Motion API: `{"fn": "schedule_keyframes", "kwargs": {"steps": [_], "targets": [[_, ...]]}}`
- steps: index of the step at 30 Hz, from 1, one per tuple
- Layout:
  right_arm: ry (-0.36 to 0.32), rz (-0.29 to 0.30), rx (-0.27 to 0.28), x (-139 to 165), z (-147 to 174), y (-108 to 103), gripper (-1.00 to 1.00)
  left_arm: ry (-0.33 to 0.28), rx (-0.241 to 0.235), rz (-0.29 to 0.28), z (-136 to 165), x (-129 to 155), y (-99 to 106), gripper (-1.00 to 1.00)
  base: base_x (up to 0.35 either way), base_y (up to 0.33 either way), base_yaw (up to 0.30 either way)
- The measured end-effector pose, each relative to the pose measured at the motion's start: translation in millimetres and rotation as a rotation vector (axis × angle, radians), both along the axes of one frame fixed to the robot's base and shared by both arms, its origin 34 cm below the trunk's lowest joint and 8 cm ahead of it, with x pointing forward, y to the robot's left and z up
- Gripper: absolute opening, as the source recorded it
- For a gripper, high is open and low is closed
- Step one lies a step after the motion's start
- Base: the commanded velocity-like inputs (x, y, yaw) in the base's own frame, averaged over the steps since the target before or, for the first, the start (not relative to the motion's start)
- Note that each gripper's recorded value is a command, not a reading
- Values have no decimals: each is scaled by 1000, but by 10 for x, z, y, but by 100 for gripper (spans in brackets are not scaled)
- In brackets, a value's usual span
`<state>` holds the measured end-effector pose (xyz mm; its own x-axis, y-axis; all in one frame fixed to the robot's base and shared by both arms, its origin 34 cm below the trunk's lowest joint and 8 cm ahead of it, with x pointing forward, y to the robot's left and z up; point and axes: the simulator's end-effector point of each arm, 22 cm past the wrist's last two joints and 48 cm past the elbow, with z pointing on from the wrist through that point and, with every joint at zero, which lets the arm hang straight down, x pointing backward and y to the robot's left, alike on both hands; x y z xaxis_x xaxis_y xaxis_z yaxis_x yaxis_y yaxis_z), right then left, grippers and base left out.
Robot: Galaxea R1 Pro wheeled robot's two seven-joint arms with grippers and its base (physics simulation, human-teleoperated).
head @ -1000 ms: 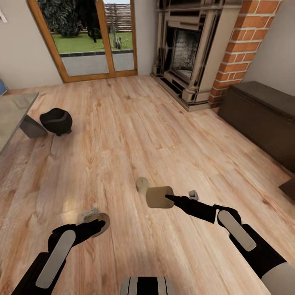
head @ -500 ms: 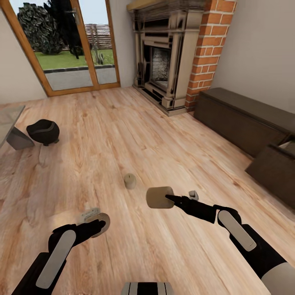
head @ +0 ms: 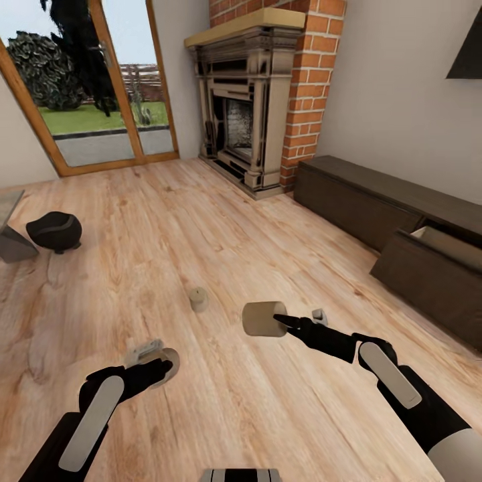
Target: Place each of the two pumpkins and all three candles from the living room inside a cabinet in the living room (use any cabinet), then make sure every cabinet is closed, and position the cauldron so it is next to a table in the living room.
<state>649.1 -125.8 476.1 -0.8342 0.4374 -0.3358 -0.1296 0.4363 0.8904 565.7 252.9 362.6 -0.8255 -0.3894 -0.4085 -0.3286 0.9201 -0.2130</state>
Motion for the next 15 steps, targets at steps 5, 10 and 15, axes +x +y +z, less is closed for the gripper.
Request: {"fn": "schedule_keyframes", "kwargs": {"steps": [5, 10, 15], "targets": [[-6, -6, -3, 3, 50, -28, -100, -16, -1, 0, 85, 22, -5, -100, -1, 0, -232], [-14, -9, 12, 0, 122, -45, -100, -32, -2, -1, 168, 42, -10, -100, -124, 0, -235], [-30, -8, 16, -1, 221, -46, -100, -49, -1, -1, 255, 62, -10, -100, -289, 0, -250]]}}
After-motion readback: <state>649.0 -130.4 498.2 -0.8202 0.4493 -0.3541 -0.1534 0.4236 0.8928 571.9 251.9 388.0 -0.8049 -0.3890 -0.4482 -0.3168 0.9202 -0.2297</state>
